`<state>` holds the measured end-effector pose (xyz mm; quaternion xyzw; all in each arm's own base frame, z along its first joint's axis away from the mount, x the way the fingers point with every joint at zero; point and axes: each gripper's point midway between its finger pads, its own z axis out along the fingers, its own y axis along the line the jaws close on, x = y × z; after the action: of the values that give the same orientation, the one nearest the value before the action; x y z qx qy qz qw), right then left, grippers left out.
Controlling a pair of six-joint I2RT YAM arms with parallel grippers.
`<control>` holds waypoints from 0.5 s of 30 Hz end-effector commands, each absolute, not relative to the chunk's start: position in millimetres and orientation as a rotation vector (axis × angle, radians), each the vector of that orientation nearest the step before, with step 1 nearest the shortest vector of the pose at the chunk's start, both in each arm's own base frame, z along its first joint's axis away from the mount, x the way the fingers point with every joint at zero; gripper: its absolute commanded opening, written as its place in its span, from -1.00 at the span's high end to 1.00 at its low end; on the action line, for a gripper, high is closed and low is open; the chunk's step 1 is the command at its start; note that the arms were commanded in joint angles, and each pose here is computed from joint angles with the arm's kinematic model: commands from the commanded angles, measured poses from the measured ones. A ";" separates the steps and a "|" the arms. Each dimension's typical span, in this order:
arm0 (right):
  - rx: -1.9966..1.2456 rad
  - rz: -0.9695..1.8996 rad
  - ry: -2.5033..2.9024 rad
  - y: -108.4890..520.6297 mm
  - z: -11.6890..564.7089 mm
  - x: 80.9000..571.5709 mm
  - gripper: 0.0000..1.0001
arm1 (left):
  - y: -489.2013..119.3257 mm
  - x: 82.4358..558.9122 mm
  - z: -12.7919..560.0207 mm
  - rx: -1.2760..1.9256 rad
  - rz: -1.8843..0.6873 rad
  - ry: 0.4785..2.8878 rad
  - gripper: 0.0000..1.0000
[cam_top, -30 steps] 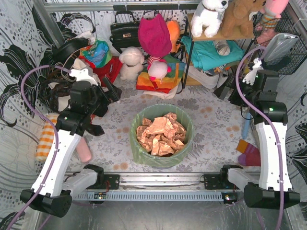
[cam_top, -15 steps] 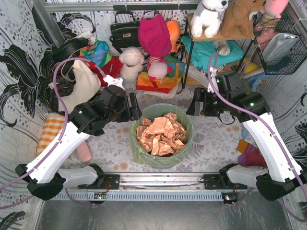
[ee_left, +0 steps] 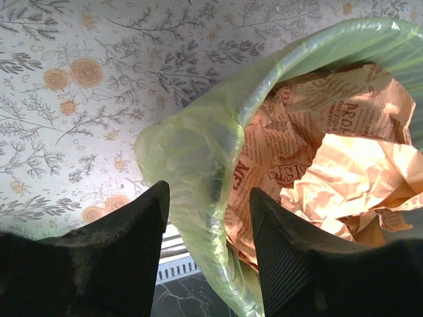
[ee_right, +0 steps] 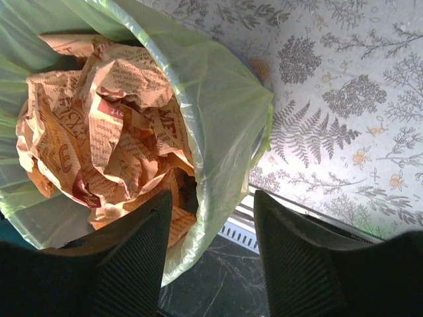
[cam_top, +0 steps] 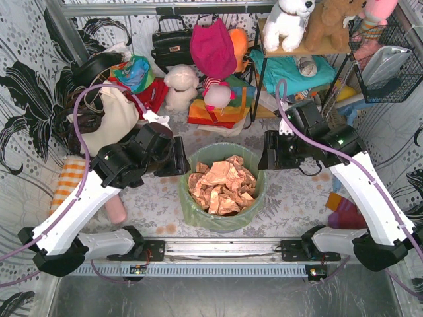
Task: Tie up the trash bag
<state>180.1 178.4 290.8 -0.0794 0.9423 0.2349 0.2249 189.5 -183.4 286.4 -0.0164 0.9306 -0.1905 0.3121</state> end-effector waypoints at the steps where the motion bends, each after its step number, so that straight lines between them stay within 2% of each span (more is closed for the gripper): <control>1: -0.272 0.658 2.663 178.7 281.1 167.3 -0.03 | -192.0 176.5 285.5 0.026 -0.579 2.487 -0.17; 11: -0.291 0.695 2.688 188.8 262.8 171.4 0.10 | -184.4 171.1 272.1 0.037 -0.536 2.513 0.06; 15: -0.304 0.705 2.703 191.7 258.1 171.9 0.29 | -184.6 169.3 275.4 0.036 -0.556 2.504 0.24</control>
<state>171.4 183.7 260.8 -0.0914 0.9524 0.2349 0.1714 173.9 -187.5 269.0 0.0056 0.9407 -0.1987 0.2748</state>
